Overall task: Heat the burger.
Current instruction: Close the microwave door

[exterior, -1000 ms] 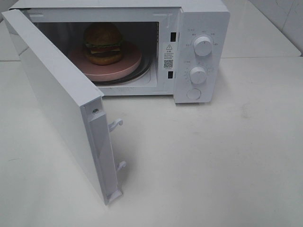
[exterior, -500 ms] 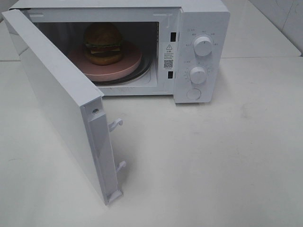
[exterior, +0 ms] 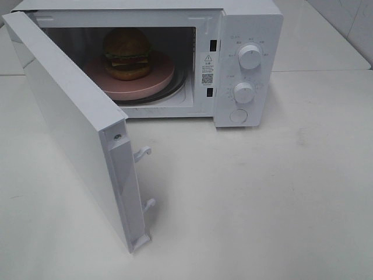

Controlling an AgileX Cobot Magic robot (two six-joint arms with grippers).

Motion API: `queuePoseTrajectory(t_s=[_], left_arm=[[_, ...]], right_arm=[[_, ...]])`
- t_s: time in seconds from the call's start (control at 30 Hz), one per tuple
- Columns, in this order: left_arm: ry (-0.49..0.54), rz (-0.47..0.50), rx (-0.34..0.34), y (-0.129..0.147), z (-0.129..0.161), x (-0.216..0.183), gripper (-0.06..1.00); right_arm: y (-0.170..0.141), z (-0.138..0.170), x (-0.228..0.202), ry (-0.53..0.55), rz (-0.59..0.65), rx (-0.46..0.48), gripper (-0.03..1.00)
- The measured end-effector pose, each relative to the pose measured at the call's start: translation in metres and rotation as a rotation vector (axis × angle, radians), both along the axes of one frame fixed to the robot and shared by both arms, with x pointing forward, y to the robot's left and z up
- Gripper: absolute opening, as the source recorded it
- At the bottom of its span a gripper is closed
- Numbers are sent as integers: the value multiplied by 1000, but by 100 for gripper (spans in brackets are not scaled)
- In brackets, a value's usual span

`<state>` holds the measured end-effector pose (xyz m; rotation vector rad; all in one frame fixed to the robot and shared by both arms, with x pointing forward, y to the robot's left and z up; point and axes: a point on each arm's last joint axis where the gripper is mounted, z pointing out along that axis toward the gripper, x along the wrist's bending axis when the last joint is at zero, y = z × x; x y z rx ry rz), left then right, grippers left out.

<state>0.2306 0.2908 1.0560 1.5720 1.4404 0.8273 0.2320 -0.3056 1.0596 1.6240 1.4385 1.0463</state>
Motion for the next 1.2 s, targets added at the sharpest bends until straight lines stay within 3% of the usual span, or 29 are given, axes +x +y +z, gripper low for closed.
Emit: queuePoseTrajectory(t_s=[1.2], left_arm=[[0,0,0,0,0,0,97]], right_arm=[[0,0,0,0,1,1,76]])
